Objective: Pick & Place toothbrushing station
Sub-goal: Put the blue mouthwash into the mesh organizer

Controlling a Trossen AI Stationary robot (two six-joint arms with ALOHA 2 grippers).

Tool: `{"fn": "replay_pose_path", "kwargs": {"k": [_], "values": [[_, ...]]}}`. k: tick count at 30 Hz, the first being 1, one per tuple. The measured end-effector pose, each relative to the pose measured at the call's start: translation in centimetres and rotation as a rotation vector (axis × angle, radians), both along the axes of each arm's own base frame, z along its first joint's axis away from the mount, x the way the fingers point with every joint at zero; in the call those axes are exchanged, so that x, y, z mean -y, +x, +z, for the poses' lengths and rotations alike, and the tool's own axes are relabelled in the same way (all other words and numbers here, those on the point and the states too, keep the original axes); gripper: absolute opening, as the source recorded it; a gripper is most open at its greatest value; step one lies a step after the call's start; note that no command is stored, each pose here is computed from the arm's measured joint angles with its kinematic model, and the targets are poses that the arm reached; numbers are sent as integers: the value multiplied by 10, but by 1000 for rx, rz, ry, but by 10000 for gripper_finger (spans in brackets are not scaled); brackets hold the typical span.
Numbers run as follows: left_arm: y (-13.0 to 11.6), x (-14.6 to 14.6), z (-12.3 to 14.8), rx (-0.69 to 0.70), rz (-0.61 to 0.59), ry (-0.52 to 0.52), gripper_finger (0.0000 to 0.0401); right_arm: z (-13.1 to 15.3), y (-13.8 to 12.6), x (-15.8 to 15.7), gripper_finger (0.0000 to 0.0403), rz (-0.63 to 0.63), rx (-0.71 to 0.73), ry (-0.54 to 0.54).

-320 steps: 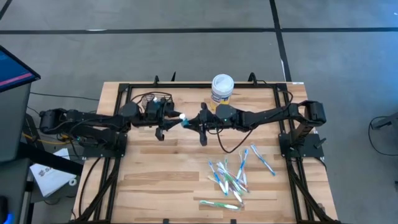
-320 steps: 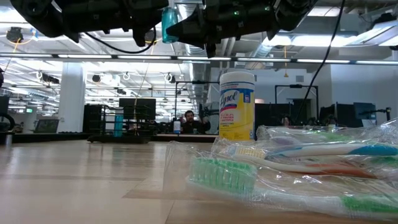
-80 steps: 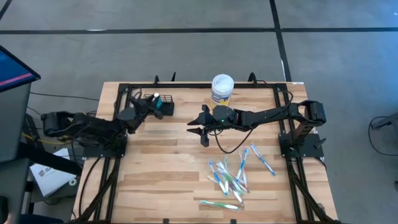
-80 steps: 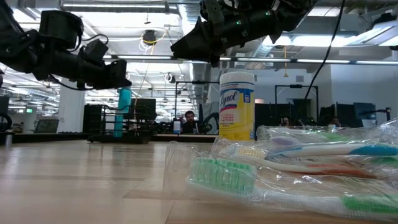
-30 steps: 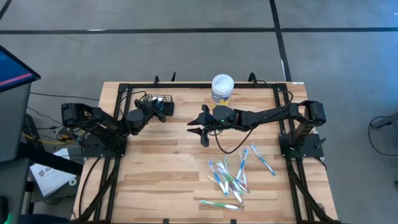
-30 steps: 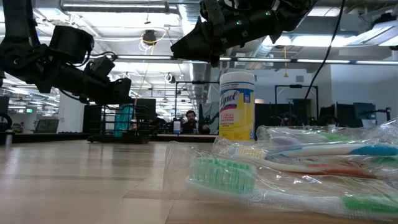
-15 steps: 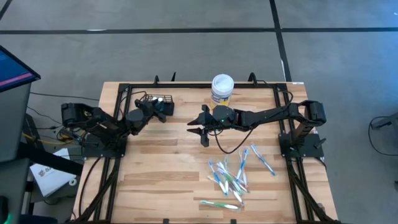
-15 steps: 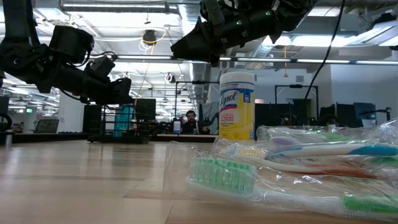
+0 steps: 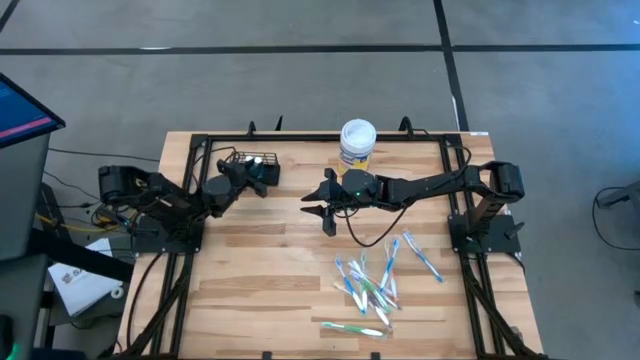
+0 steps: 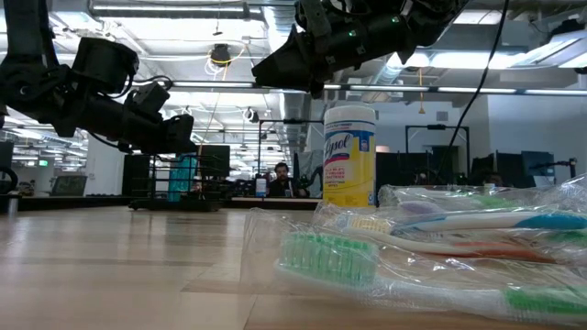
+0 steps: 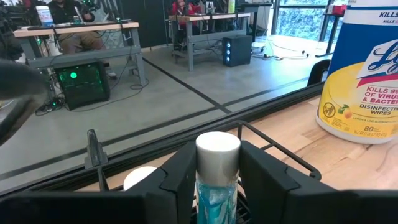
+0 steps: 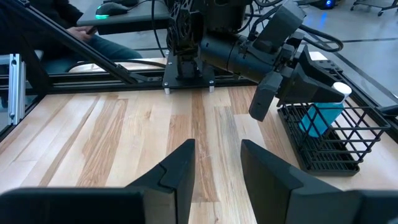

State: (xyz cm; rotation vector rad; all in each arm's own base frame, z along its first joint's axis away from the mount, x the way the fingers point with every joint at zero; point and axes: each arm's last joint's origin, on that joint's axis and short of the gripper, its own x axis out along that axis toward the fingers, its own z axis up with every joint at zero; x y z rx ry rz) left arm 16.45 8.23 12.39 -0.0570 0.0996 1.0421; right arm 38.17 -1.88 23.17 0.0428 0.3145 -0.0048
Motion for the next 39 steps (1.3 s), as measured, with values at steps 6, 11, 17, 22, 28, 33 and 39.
{"fn": "replay_pose_path", "kwargs": {"k": [6,11,17,22,28,33,39], "values": [[0,0,0,0,0,0,112,0,0,0,120,1,0,0],[0,0,0,0,0,0,109,0,0,0,120,1,0,0],[0,0,0,1,0,0,112,0,0,0,120,0,0,0],[0,0,0,2,0,1,113,0,0,0,120,0,0,0],[0,1,3,21,-38,3,113,0,0,0,120,0,0,0],[0,1,7,42,-46,11,115,0,0,0,120,0,-1,0],[1,2,6,37,-51,10,117,0,0,0,120,0,-1,0]]}}
